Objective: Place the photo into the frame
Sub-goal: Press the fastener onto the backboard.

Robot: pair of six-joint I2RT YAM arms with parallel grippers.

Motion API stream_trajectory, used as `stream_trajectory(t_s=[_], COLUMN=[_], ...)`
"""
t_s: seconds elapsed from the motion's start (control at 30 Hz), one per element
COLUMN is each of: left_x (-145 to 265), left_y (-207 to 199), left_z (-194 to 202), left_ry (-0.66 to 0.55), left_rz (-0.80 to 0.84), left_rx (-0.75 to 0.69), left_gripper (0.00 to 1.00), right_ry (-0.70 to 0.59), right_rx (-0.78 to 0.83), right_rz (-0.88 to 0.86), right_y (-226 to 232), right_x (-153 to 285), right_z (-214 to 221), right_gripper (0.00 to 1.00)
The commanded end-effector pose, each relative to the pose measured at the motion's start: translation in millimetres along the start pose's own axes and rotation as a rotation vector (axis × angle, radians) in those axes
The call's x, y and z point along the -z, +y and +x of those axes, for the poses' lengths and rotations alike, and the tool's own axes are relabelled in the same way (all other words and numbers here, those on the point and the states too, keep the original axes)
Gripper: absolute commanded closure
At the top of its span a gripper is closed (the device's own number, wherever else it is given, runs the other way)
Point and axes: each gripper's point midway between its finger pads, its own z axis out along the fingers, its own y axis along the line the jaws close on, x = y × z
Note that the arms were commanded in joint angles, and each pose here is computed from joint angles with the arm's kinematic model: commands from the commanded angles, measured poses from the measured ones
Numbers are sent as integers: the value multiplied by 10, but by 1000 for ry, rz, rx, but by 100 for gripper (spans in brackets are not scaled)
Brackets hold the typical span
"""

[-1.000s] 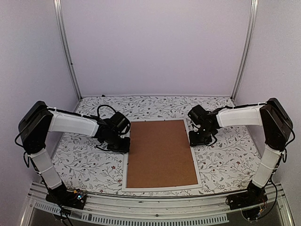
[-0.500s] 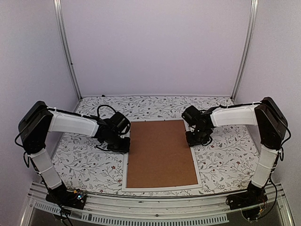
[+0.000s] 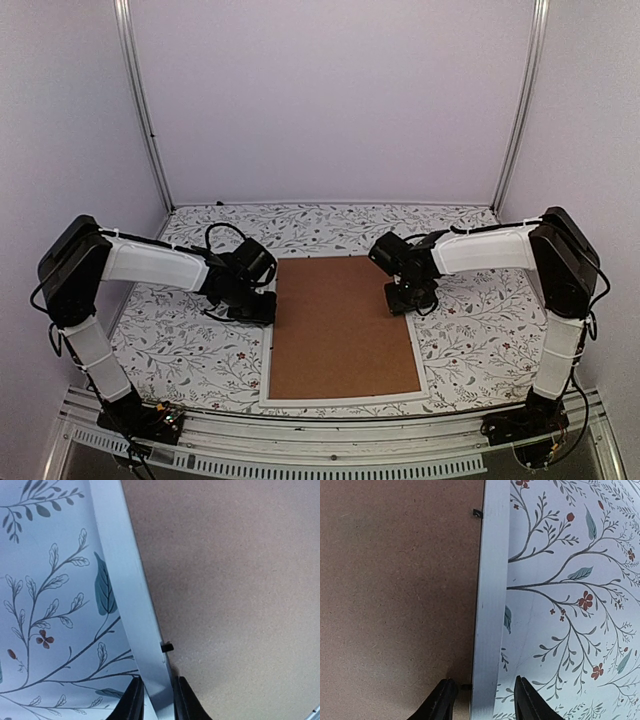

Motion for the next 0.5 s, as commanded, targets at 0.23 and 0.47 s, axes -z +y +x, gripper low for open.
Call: stream_trajectory(t_s=[0.23, 0.47], left_x=[-64, -56], left_y=[48, 45], left_z=[159, 135], left_ry=[36, 29], left_rz=[-29, -31], left_rx=[-25, -22], left_gripper=[78, 78], right_ry=[40, 84], right_rx=[-24, -45], right_rz=[-127, -130], right_y=[-146, -295], right_x=[504, 526], right_z=[344, 650], right_gripper=[54, 54])
